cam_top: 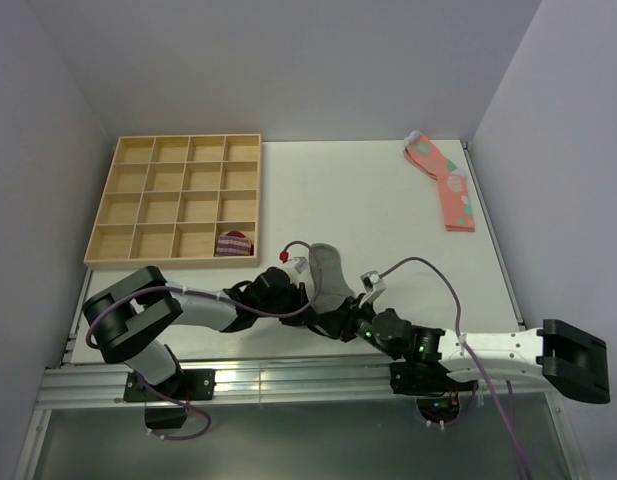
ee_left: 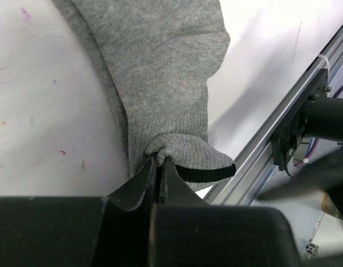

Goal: Roll the socks
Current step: Roll the sock at the center of the board.

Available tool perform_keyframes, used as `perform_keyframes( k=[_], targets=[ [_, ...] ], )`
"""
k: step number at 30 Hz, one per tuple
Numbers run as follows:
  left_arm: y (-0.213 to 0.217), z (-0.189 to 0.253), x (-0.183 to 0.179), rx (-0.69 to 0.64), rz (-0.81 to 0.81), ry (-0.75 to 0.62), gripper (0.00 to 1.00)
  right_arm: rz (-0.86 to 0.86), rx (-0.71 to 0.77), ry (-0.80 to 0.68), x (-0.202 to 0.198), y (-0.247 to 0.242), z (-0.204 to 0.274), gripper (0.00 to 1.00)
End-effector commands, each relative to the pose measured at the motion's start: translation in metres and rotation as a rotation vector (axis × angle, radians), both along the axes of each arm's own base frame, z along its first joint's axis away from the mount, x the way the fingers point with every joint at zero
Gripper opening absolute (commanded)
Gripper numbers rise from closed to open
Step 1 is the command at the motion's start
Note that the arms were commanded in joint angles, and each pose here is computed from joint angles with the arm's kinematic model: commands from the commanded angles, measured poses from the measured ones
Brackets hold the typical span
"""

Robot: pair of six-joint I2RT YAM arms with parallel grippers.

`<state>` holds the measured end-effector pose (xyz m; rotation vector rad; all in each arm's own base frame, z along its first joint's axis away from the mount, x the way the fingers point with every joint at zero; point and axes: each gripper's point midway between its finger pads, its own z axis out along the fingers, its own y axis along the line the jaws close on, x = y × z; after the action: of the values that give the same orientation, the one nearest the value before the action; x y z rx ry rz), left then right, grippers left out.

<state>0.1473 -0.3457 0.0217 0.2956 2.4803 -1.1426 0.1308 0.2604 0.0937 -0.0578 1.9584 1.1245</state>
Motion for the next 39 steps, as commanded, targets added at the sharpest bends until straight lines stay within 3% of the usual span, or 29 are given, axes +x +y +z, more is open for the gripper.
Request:
perform_keyframes(
  k=[1,12,22,39],
  targets=[
    [0.066,-0.062,-0.019,0.315,0.038,0.122,0.00,-0.065,-0.231,0.078,-0.009,-0.047,-0.090,0.41],
    [0.085,-0.073,-0.011,0.352,0.098,0.151,0.00,-0.015,-0.312,0.077,-0.021,-0.030,-0.104,0.43],
    [0.105,-0.075,-0.006,0.369,0.143,0.157,0.00,-0.007,-0.309,-0.022,-0.013,-0.014,-0.079,0.48],
    [0.102,-0.067,-0.002,0.360,0.132,0.149,0.00,0.075,-0.404,-0.141,-0.007,0.015,-0.065,0.50]
  ],
)
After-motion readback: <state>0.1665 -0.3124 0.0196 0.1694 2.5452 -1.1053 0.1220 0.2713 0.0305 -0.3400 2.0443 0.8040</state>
